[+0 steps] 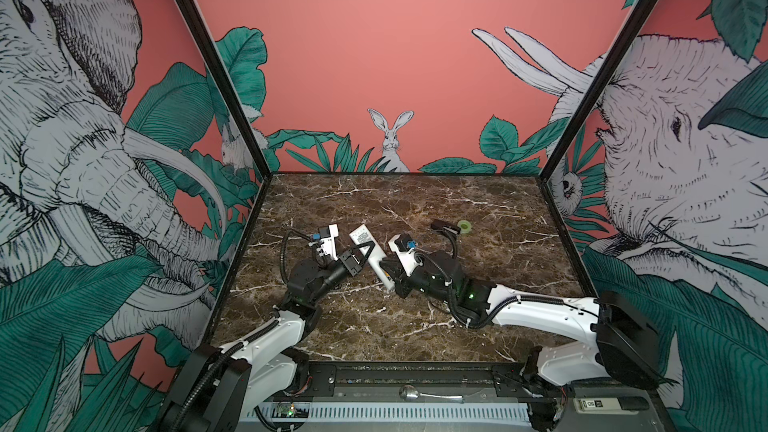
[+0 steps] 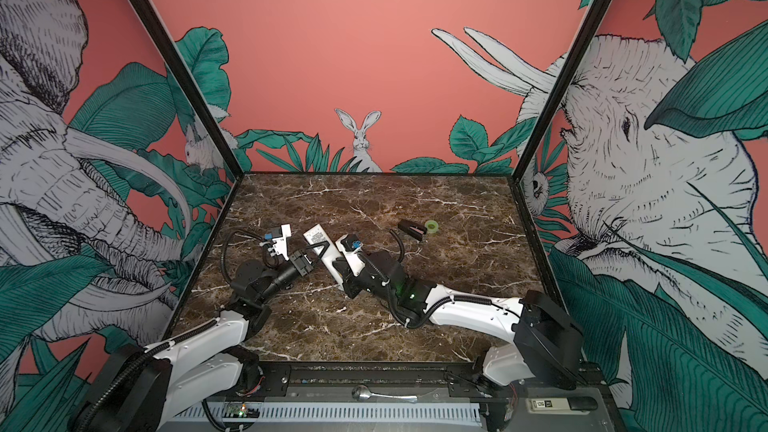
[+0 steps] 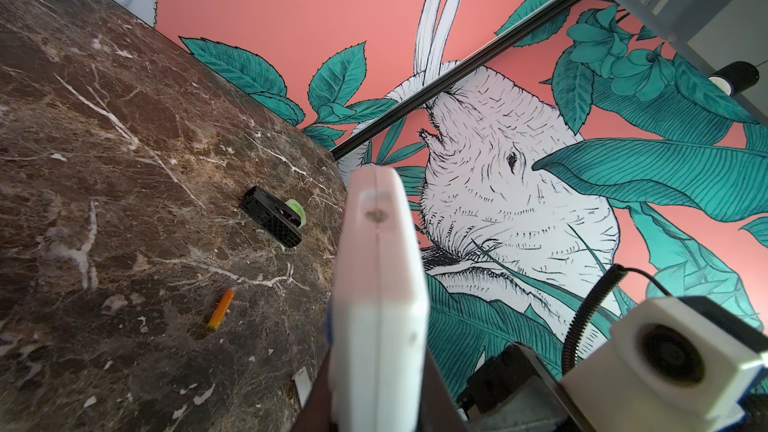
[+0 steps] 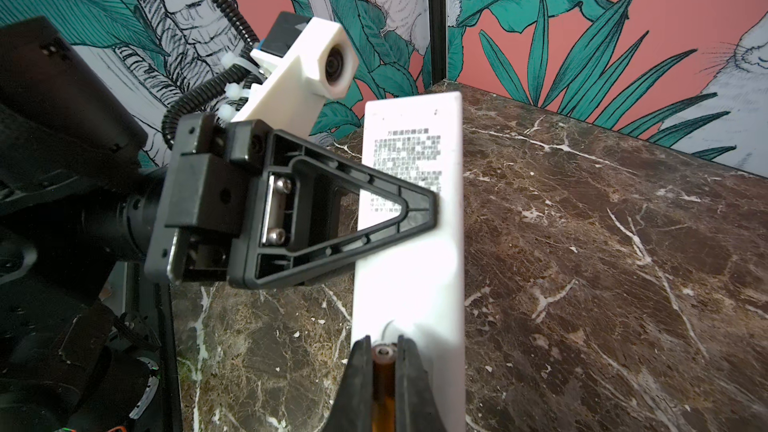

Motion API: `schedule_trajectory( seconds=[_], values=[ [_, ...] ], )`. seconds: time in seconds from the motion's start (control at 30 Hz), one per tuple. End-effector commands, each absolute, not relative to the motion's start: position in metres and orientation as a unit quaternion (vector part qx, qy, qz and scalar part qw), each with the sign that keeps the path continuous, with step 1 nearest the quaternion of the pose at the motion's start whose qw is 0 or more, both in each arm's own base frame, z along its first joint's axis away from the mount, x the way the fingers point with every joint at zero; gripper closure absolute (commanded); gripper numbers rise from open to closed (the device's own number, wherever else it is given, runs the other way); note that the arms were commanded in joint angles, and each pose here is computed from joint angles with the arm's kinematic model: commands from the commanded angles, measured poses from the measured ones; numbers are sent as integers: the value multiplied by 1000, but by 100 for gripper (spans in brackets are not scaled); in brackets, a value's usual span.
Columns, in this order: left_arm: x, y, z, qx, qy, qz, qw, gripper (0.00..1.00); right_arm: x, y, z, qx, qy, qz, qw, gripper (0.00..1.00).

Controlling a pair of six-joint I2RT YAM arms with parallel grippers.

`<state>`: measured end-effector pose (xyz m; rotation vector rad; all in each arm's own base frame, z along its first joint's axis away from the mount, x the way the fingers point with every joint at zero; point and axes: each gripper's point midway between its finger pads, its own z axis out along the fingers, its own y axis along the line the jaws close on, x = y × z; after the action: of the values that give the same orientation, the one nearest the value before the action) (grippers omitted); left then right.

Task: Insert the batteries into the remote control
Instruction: 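Press the battery into the remote's compartment with the right gripper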

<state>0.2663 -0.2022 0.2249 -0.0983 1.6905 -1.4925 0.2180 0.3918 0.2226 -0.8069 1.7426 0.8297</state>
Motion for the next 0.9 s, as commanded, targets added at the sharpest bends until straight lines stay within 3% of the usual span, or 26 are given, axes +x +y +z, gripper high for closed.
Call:
schedule_trajectory(
  seconds=[0.0,0.33,0.87],
  values=[
    [262,-204,259,-14,638,-621,454,100,219,396,227,-332,709,347,516,98],
    [260,-203,264,-12,630,-626,458,100,219,395,223,-333,710,345,516,97],
    [259,-200,268,-17,622,-629,466,100,219,393,218,-330,711,345,517,84]
  ],
)
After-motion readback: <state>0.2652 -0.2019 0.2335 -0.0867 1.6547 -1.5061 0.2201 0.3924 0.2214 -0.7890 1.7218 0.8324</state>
